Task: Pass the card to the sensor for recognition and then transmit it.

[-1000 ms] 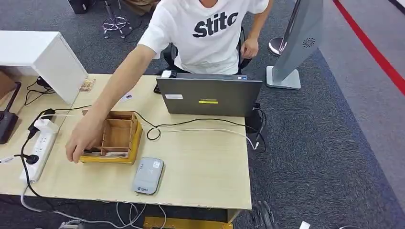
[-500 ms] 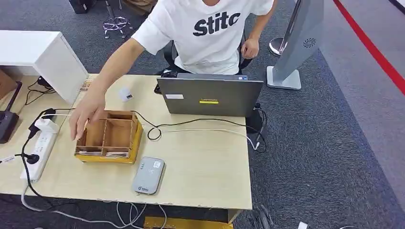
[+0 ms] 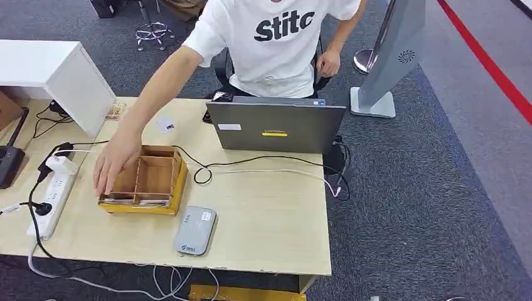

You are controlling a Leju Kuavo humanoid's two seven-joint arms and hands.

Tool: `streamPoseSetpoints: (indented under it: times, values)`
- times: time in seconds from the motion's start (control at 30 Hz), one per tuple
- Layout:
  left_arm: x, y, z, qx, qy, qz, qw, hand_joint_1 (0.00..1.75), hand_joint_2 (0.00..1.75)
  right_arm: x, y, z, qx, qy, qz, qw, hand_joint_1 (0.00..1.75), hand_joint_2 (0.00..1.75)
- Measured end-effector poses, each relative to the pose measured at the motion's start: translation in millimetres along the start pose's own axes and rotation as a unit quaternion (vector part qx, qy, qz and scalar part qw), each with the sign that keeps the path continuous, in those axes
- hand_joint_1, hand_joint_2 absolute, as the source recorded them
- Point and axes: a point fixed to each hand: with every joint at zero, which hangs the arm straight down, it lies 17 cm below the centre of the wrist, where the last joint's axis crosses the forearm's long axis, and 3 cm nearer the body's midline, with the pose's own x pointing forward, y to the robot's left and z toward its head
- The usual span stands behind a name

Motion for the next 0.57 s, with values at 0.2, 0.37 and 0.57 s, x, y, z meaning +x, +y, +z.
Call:
streamPoseSetpoints:
  times: [0.2,0.37,0.57]
  values:
    - [-0.6,0.5,0.0,0.0,0.001,-0.001,1.0,0.0,1.75,-1.2,-0.7,0.3,-0.001,0.002,0.002,1.0,0.0,1.75]
    - [-1.4,-0.3,0.2,-0.001,0.003,-0.001,1.0,0.0,1.75,-2.2,-1.5,0.6,-0.002,0.004,0.004,1.0,0.0,1.75]
    - [-57.0,-16.3,16.4,-0.032,0.117,-0.035,0.992,0.0,0.0,-55.7,-53.0,21.6,-0.072,0.128,0.129,0.981,0.0,0.0]
